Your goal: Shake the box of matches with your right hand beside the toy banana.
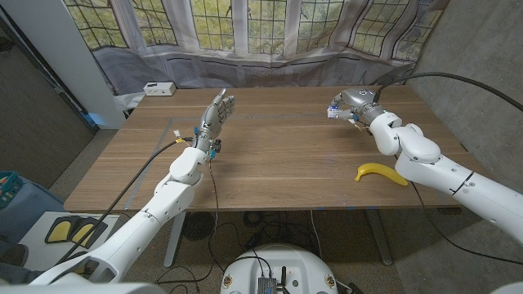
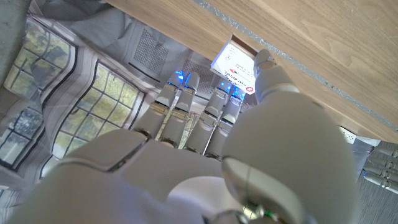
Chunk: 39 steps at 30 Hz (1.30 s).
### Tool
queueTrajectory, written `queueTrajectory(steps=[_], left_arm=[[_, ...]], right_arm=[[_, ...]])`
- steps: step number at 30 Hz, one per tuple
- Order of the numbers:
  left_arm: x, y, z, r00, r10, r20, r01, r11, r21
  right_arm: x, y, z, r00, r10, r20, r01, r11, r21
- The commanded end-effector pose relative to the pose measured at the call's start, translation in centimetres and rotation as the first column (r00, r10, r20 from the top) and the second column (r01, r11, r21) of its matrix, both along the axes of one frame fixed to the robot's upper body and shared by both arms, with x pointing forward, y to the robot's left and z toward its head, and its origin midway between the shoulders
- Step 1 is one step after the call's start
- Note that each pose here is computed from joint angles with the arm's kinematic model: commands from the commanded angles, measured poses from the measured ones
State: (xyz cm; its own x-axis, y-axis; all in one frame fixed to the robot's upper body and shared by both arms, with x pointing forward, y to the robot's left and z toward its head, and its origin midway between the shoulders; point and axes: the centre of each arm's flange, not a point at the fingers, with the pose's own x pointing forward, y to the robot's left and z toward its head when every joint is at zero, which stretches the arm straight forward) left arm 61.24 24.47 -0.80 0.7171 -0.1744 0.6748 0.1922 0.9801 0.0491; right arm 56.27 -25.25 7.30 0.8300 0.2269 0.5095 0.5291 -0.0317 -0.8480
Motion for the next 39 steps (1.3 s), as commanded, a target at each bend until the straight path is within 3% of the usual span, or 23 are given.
queueTrajectory(steps=[1, 8, 19, 26, 32, 35, 39], left_arm=[[-0.3, 0.1, 0.0, 1.0, -0.006, 0.0, 0.006, 1.0, 0.008], [-0.4, 0.3, -0.2, 1.0, -0.01, 0.004, 0.01, 1.0, 0.001], [-0.5, 0.5, -0.3, 1.0, -0.012, 0.01, 0.012, 1.0, -0.003], [-0.4, 0.4, -0.4, 1.0, -0.018, 0.002, 0.018, 1.0, 0.003], [-0.4, 0.5, -0.3, 1.0, -0.014, 0.003, 0.014, 1.0, 0.006], [-0.4, 0.5, -0.2, 1.0, -0.015, 0.005, 0.015, 1.0, 0.005], [-0.4, 0.4, -0.2, 1.0, -0.02, 0.007, 0.02, 1.0, 0.008]], right_arm=[[-2.6, -0.3, 1.6, 0.995, -0.014, 0.099, 0.013, 1.0, 0.017], [-4.3, -0.3, 2.8, 0.989, -0.014, 0.149, 0.011, 1.0, 0.021], [-5.2, -0.3, 2.7, 0.984, -0.001, 0.176, -0.005, 0.999, 0.038], [-5.2, -2.1, 2.9, 0.976, 0.074, 0.204, -0.114, 0.974, 0.194], [-6.3, -5.3, 3.3, 0.936, 0.113, 0.333, -0.247, 0.885, 0.396], [-6.5, -7.1, 3.3, 0.911, 0.131, 0.392, -0.329, 0.802, 0.498], [-6.4, -9.5, 2.8, 0.874, 0.14, 0.466, -0.432, 0.664, 0.611]])
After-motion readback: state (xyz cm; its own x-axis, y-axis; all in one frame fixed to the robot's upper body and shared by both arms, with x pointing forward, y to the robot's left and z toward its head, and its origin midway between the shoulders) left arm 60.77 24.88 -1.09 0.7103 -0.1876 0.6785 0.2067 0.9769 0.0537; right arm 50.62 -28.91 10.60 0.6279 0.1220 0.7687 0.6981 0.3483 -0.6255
